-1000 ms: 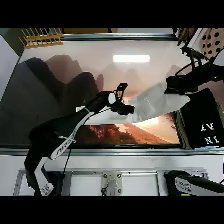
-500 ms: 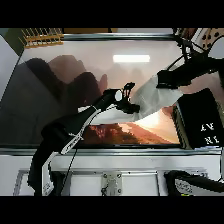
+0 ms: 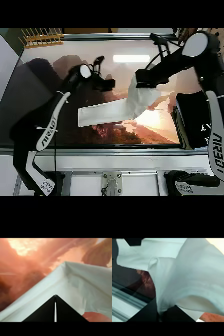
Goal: Fold the clothes and pants, and hang the long-sleeved shirts on hangers.
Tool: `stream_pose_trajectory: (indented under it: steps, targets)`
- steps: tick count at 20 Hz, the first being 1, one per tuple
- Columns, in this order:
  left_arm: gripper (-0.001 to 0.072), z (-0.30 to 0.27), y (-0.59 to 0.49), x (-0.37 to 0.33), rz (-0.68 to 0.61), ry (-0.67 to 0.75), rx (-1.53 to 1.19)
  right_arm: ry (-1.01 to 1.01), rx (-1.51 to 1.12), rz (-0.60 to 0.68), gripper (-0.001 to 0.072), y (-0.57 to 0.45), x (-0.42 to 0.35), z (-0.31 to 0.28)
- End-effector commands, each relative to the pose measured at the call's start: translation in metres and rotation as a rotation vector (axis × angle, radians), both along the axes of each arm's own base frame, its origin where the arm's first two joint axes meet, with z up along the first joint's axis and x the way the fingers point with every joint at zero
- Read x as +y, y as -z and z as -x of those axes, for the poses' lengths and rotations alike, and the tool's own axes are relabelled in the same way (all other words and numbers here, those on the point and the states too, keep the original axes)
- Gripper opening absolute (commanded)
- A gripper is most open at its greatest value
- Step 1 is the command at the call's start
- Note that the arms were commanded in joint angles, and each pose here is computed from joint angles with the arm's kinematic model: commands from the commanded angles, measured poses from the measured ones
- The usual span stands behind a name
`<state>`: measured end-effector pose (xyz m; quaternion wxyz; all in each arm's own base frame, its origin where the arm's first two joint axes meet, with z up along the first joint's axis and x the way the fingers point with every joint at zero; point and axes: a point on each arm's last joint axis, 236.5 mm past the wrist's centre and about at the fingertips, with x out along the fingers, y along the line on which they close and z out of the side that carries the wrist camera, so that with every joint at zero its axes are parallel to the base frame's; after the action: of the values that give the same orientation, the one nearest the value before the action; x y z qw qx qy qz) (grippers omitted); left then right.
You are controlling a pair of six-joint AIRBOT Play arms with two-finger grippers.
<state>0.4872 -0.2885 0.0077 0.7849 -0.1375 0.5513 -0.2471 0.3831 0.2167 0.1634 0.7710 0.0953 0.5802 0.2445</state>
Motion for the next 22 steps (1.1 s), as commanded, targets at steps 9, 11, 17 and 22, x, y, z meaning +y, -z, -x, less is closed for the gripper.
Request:
stream_pose_trajectory:
  steps: [9, 11, 17, 22]
  targets:
    - [0.0009, -0.031, -0.104, 0.18, 0.0, -0.257, -0.131, -0.118, 0.076, -0.157, 0.0012, 0.083, 0.196, 0.022]
    - [0.001, -0.03, -0.113, 0.192, 0.0, -0.278, -0.143, -0.125, 0.08, -0.196, 0.0016, 0.108, 0.232, 0.026]
    - [0.001, -0.033, -0.119, 0.202, -0.008, -0.286, -0.172, -0.226, 0.029, -0.509, 0.0654, 0.115, 0.335, 0.048]
    - [0.001, -0.018, -0.129, 0.222, -0.019, -0.32, -0.209, -0.292, -0.124, -0.334, 0.0653, 0.093, 0.233, -0.005]
